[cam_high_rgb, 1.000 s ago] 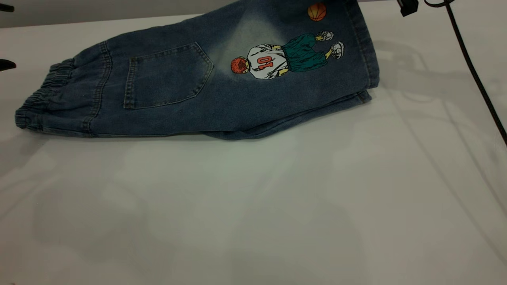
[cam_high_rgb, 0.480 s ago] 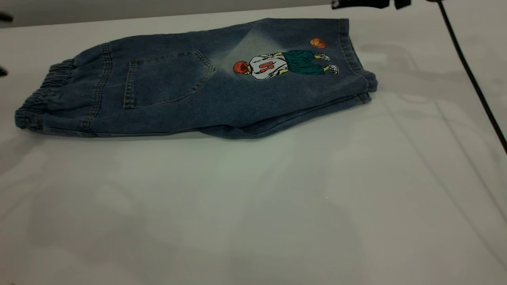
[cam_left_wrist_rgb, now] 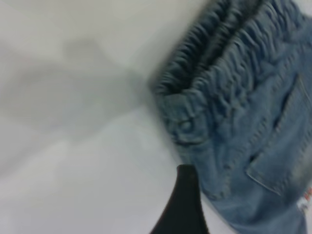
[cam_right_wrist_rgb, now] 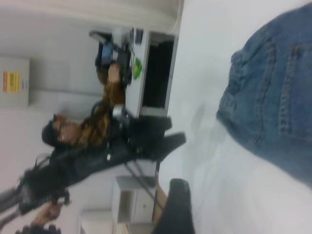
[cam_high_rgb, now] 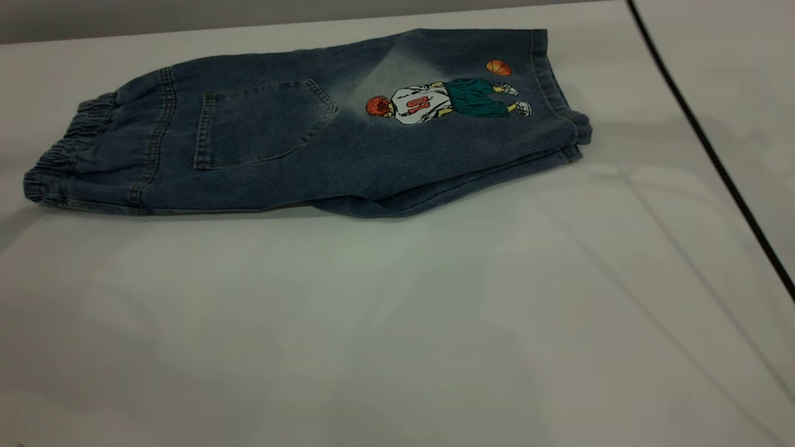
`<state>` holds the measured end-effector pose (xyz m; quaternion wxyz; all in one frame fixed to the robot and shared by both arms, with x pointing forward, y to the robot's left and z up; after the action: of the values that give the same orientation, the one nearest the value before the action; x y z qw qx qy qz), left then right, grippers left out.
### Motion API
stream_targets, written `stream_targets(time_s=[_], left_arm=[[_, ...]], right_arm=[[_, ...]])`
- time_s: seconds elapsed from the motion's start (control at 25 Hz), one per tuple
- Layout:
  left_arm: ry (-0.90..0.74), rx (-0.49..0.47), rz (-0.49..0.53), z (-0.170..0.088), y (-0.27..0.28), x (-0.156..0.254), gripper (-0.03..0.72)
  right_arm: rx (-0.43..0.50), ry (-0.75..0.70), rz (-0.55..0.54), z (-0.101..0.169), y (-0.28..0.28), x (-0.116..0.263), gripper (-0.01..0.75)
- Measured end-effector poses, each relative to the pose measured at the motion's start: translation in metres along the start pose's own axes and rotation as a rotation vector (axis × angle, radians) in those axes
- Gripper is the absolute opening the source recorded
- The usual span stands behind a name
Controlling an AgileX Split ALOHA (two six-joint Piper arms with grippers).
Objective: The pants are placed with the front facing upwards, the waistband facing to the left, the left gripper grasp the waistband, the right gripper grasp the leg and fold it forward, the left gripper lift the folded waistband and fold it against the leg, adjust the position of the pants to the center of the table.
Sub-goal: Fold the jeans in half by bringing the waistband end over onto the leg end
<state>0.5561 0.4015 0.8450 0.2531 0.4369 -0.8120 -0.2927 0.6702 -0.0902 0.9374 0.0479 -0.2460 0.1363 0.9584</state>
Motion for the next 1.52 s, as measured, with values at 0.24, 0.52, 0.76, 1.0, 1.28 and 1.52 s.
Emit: stream_targets(time_s=[0.24, 0.52, 0.76, 1.0, 1.28, 1.52], left_arm=[[0.002, 0.064, 0.151, -0.014, -0.016, -0.014, 0.571], [-0.022, -0.081, 0.208, -0.002, -0.017, -0.025, 0.544], [-0.031, -0.154, 0.254, 0.015, -0.032, -0.019, 0.543], [-0.082, -0.197, 0.233, 0.013, -0.063, -0.019, 0.542], [-0.057, -0.194, 0.182, 0.005, -0.085, -0.026, 0.542], [-0.049, -0.198, 0.177, 0.003, -0.103, -0.019, 0.527]], right_arm=[[-0.031, 0.037, 0.054, 0.014, -0.024, 0.013, 0.571], [-0.026, 0.037, 0.052, 0.013, -0.023, 0.013, 0.571], [-0.009, 0.039, 0.044, 0.011, -0.023, 0.012, 0.571], [0.001, 0.050, 0.059, 0.009, -0.023, 0.014, 0.571], [0.012, 0.058, 0.072, 0.007, -0.023, 0.015, 0.570], [0.024, 0.060, 0.070, 0.006, -0.023, 0.015, 0.570]])
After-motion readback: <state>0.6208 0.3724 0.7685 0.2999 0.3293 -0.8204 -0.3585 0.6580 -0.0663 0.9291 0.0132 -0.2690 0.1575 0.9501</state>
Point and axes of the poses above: a point on each arm's last joint axis where the gripper is mounted, y pointing back along that axis away from the gripper, z along the wrist's bending axis when the last joint is at zero, x = y × z, the point moved 6 cm from there along -y, pointing out along that axis toward the gripper, and after that the axes turned 14 degrees about y, right-handed, at the moved point
